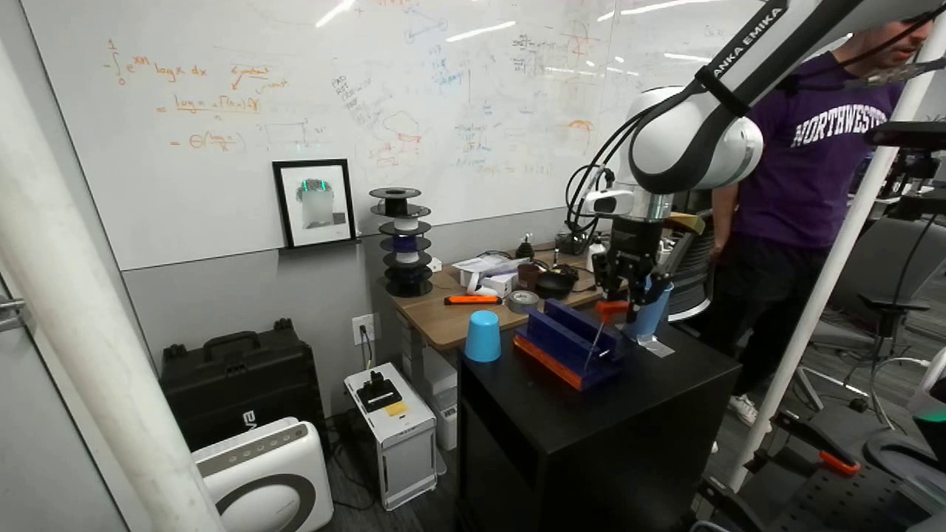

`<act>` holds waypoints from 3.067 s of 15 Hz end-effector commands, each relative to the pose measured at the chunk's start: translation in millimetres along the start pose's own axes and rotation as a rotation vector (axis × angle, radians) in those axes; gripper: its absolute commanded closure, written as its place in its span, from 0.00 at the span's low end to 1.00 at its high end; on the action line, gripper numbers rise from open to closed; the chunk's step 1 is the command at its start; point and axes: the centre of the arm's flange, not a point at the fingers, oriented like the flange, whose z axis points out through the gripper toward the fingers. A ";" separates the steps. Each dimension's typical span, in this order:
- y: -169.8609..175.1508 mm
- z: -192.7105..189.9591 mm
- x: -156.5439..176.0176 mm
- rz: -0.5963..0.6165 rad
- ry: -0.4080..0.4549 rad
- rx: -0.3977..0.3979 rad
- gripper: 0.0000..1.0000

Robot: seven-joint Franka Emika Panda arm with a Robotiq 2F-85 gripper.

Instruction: Put the metal object with the orange handle in the right cup

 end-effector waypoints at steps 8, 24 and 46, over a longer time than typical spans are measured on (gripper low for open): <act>4.4 -39.0 -5.2 0.083 -0.054 -0.091 0.89; -10.0 -181.8 -65.6 0.320 -0.116 -0.276 0.89; 17.7 -58.2 -172.6 0.635 -0.173 -0.073 0.54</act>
